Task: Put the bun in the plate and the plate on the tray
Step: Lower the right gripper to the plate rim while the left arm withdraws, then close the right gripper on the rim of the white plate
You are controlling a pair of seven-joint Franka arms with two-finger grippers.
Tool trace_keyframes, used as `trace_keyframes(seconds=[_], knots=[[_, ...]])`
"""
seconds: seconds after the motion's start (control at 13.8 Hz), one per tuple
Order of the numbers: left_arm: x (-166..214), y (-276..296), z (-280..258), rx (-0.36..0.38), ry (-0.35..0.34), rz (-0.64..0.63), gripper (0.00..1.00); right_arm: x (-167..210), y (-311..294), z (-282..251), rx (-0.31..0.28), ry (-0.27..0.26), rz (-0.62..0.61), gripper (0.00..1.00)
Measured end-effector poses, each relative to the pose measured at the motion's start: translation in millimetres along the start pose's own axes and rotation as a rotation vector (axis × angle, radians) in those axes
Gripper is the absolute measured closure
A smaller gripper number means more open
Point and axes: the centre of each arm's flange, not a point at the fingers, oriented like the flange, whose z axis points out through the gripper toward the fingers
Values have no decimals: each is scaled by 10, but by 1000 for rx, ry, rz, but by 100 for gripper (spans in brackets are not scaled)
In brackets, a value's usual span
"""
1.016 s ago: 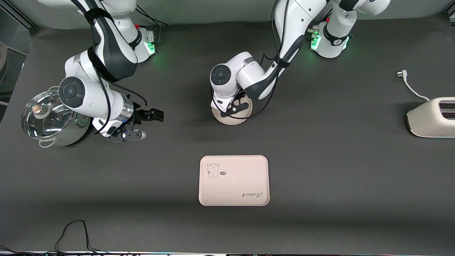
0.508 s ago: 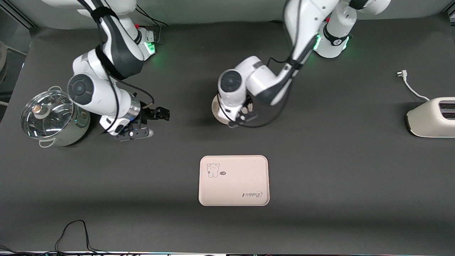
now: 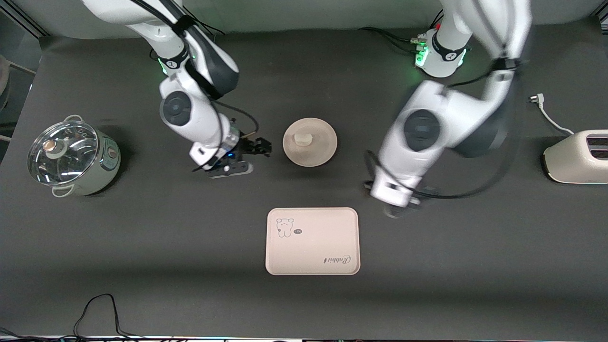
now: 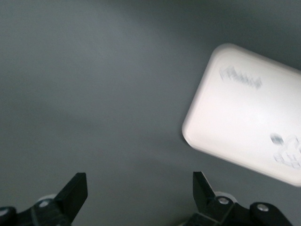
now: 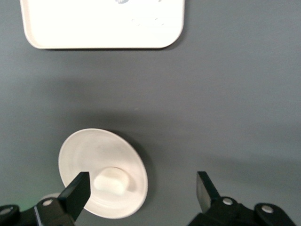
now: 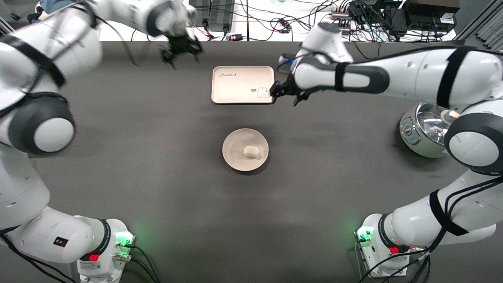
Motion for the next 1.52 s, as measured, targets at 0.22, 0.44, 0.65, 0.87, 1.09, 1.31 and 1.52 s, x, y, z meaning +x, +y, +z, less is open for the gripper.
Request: trace_keyframes(seconds=[0.22, 0.44, 0.65, 0.87, 1.09, 1.31, 1.52], knots=[[614, -992, -249, 23, 5, 70, 0, -174, -111, 456, 2, 9, 1, 0], [905, -1860, -454, 53, -32, 47, 0, -341, -228, 841, -112, 39, -5, 0], [914, -2350, -760, 66, -43, 31, 0, -474, -262, 1164, -167, 47, 0, 0], [597, -2290, -1010, 85, -33, 51, 0, -562, -300, 1331, -169, 26, 7, 0], [379, -2410, -1109, 48, -42, 51, 0, -642, -345, 1429, -171, 9, 15, 0], [423, -2669, -1101, 36, -48, 55, 0, -667, -312, 1538, -174, -14, 29, 1], [426, -2679, -1105, 32, -47, 56, 0, -682, -294, 1597, -175, -27, 33, 25]])
